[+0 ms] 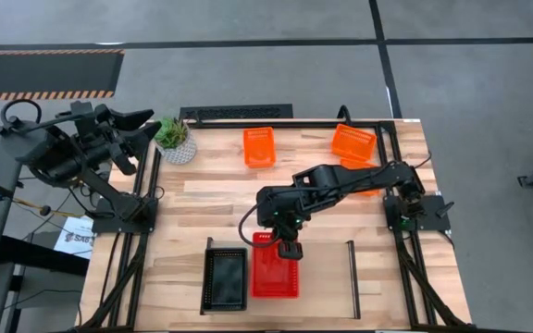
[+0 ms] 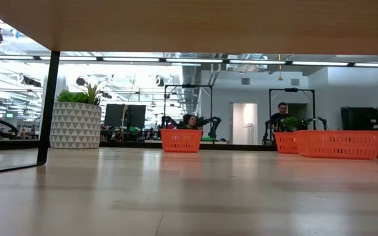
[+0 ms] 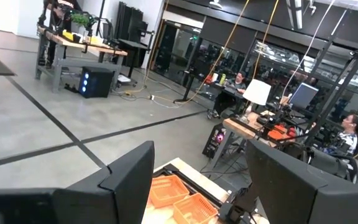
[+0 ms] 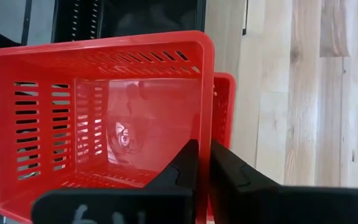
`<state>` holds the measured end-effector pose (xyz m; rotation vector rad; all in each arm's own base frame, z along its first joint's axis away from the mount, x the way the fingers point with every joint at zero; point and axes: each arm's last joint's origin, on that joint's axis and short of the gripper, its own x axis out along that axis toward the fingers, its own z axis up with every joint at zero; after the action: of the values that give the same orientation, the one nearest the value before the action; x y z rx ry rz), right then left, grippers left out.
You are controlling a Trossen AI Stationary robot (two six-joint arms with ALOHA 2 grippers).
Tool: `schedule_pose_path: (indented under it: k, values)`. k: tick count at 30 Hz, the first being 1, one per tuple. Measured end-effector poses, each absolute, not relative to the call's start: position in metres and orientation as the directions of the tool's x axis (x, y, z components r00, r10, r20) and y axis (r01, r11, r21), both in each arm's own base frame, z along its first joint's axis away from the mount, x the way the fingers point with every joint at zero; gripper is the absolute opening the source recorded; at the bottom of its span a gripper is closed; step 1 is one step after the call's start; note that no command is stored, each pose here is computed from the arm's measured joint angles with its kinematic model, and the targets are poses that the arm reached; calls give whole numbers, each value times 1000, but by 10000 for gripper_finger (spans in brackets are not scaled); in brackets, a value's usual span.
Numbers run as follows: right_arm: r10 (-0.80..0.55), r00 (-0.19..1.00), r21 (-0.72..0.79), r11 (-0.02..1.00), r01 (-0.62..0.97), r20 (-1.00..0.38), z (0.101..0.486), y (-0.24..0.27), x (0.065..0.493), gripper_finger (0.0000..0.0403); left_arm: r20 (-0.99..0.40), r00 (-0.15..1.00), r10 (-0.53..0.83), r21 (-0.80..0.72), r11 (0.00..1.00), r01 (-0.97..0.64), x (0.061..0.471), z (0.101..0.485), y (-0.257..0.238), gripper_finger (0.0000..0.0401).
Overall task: Stack baskets on shelf by color
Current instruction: Stack the red bin on the top of the red bins on the shelf
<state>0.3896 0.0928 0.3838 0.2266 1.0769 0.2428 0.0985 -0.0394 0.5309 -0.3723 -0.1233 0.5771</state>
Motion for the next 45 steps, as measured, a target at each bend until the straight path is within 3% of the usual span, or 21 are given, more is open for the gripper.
schedule_pose_path:
  k: [29, 45]
  values:
    - [362, 437, 346, 931, -119, -823, 384, 96, 389, 98, 10, 833, 553, -378, 773, -509, 99, 531, -39, 242]
    - [350, 451, 316, 936, -152, -821, 385, 91, 391, 153, 10, 833, 553, -378, 773, -509, 98, 531, -39, 242]
